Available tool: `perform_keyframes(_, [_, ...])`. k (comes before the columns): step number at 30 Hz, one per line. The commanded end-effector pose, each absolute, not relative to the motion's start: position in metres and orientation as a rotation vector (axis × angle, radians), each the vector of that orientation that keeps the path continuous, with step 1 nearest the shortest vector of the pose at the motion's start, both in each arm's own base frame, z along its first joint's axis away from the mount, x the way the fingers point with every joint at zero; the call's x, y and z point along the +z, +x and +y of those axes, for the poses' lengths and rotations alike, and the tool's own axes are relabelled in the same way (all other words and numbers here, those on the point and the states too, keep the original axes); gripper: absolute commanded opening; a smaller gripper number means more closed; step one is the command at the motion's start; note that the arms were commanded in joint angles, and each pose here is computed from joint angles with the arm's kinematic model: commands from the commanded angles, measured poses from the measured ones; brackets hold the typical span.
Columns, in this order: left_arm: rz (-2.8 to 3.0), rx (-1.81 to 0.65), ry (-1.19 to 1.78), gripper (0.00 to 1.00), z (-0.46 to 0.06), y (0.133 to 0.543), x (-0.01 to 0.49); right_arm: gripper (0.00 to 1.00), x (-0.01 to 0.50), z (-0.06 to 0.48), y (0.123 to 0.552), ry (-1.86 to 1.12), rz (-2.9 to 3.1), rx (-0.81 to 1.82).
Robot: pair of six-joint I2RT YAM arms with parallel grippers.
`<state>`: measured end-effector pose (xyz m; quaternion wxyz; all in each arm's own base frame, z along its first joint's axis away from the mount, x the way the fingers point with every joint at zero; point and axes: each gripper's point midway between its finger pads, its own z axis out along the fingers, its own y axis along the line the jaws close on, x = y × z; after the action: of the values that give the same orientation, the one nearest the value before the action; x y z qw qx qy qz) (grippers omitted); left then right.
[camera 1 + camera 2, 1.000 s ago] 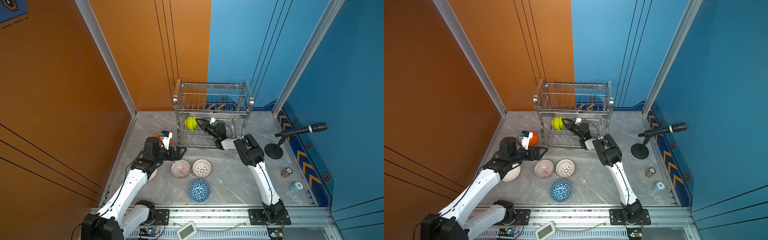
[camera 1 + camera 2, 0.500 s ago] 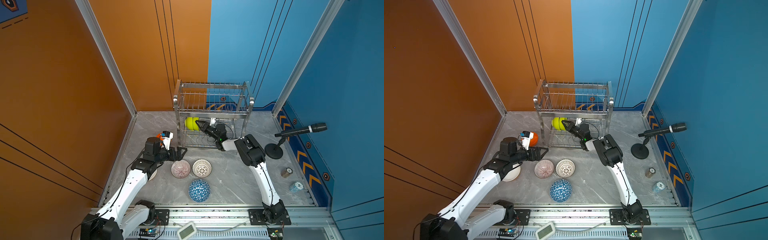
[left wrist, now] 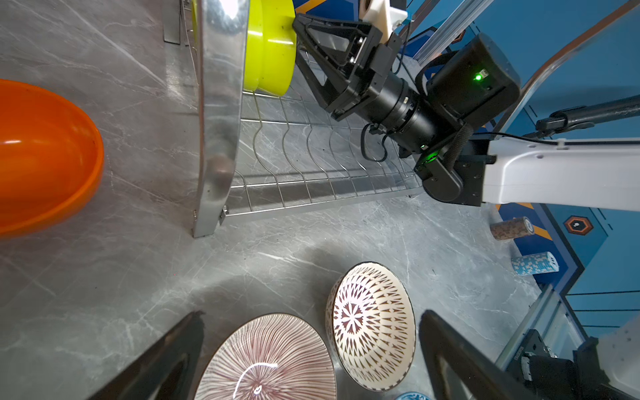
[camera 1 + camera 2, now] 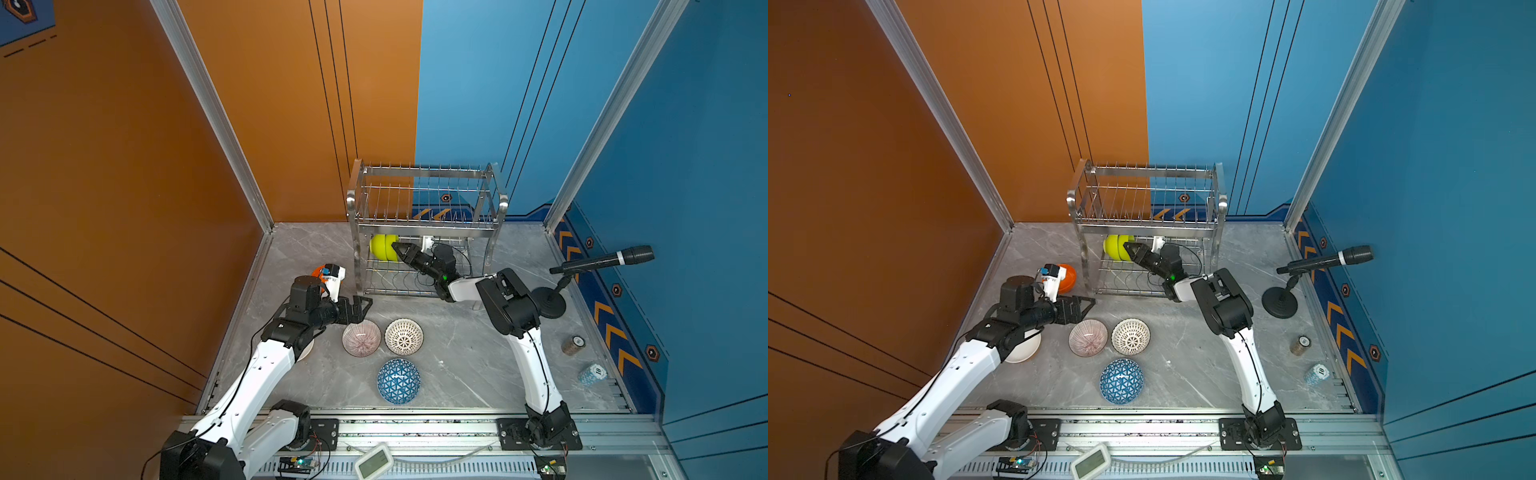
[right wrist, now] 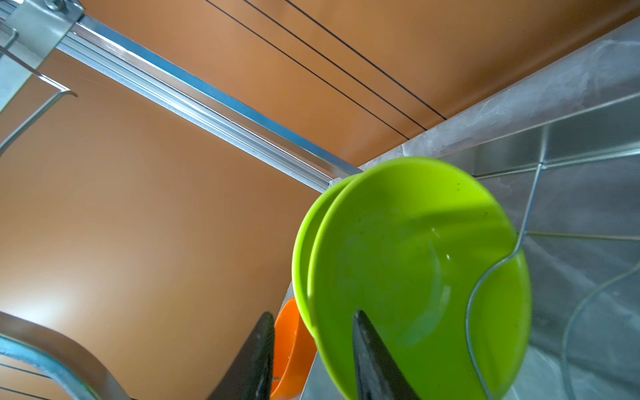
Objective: Load bowls into a dish rack
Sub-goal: Place the bowl in the dish rack.
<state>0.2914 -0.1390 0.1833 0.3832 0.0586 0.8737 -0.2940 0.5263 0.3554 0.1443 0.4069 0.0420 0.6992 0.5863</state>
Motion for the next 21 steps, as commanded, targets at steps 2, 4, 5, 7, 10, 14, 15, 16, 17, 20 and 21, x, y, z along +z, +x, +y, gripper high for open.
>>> perform_keyframes(2, [2.245, -0.681, 0.142, 0.98, -0.132, 0.291, 0.183, 0.4, 0.16, 0.35, 0.515, 0.043, 1.774, 1.431])
perform_keyframes(4, [2.257, -0.648, 0.119, 0.98, -0.126, 0.293, 0.181, 0.4, 0.157, 0.348, 0.51, 0.041, 1.792, 1.417])
perform_keyframes(5, [2.264, -0.629, 0.107, 0.98, -0.123, 0.294, 0.18, 0.4, 0.156, 0.347, 0.506, 0.037, 1.801, 1.411])
perform_keyframes(7, [2.273, -0.607, 0.085, 0.98, -0.118, 0.295, 0.179, 0.4, 0.153, 0.347, 0.498, 0.021, 1.826, 1.389])
perform_keyframes(10, [2.282, -0.569, 0.039, 0.98, -0.109, 0.298, 0.176, 0.4, 0.148, 0.348, 0.485, -0.007, 1.869, 1.357])
perform_keyframes(14, [2.316, -0.489, -0.04, 0.98, -0.092, 0.301, 0.17, 0.41, 0.142, 0.345, 0.465, -0.056, 1.932, 1.293])
perform_keyframes(15, [2.324, -0.472, -0.065, 0.98, -0.087, 0.302, 0.169, 0.41, 0.135, 0.345, 0.46, -0.067, 1.963, 1.269])
perform_keyframes(16, [2.329, -0.462, -0.081, 0.98, -0.084, 0.302, 0.168, 0.41, 0.144, 0.344, 0.455, -0.086, 1.958, 1.255])
perform_keyframes(17, [2.336, -0.457, -0.101, 0.98, -0.081, 0.303, 0.167, 0.41, 0.143, 0.344, 0.449, -0.105, 1.976, 1.236])
perform_keyframes(20, [2.353, -0.442, -0.153, 0.98, -0.075, 0.305, 0.164, 0.41, 0.14, 0.341, 0.435, -0.157, 2.031, 1.159])
perform_keyframes(21, [2.358, -0.429, -0.175, 0.98, -0.071, 0.306, 0.163, 0.41, 0.138, 0.34, 0.431, -0.174, 2.049, 1.13])
